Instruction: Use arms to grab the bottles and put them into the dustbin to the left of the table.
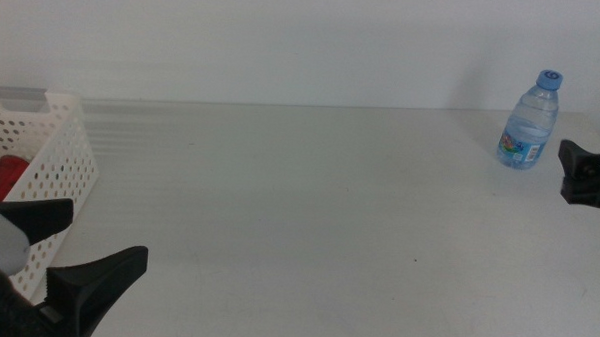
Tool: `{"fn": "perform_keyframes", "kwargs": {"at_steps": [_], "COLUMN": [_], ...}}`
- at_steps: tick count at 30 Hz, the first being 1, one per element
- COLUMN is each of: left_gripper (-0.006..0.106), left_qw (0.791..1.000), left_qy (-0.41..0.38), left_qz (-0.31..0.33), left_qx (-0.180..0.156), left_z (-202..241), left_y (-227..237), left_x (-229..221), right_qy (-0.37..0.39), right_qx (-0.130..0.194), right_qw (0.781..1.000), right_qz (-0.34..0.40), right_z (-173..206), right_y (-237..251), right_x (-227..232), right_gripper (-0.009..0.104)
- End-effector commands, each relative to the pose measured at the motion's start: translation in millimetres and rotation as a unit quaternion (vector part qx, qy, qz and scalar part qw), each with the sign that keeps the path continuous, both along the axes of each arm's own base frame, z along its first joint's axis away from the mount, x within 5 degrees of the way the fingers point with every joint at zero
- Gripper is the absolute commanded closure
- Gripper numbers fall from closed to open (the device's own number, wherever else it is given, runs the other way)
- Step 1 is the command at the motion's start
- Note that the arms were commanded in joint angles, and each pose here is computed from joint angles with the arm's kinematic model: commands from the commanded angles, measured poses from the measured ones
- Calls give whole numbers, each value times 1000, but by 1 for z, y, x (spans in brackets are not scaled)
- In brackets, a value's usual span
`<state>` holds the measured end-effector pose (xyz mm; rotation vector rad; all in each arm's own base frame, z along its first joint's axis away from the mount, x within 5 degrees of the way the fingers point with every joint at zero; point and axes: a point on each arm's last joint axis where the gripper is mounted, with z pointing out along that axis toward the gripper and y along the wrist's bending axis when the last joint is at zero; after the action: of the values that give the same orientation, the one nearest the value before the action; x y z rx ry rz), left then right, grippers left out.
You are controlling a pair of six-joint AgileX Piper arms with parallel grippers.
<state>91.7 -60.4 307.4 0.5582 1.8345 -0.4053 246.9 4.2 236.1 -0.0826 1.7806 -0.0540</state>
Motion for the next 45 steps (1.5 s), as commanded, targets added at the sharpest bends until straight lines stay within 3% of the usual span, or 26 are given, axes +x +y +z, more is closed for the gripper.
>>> {"fn": "perform_keyframes", "kwargs": {"at_steps": [1, 12, 28, 45], "left_gripper": [10, 10, 10, 10], "left_qw": [999, 999, 999, 999], "left_qy": [-33, -33, -33, -33], "left_qz": [3, 3, 3, 3], "left_qx": [-35, -35, -35, -35], "left_z": [15, 15, 15, 15], "left_y": [-1, -1, -1, -1], "left_x": [2, 2, 2, 2], "right_qy": [-97, -173, -145, -129], "right_qx": [-10, -22, -4, -6], "right_qw": [995, 985, 987, 990], "right_qz": [0, -12, -70, -61], "right_z": [13, -24, -56, -86], "right_y": [-1, -2, -20, -24], "right_x": [12, 51, 141, 207], "right_gripper": [25, 25, 25, 25]}}
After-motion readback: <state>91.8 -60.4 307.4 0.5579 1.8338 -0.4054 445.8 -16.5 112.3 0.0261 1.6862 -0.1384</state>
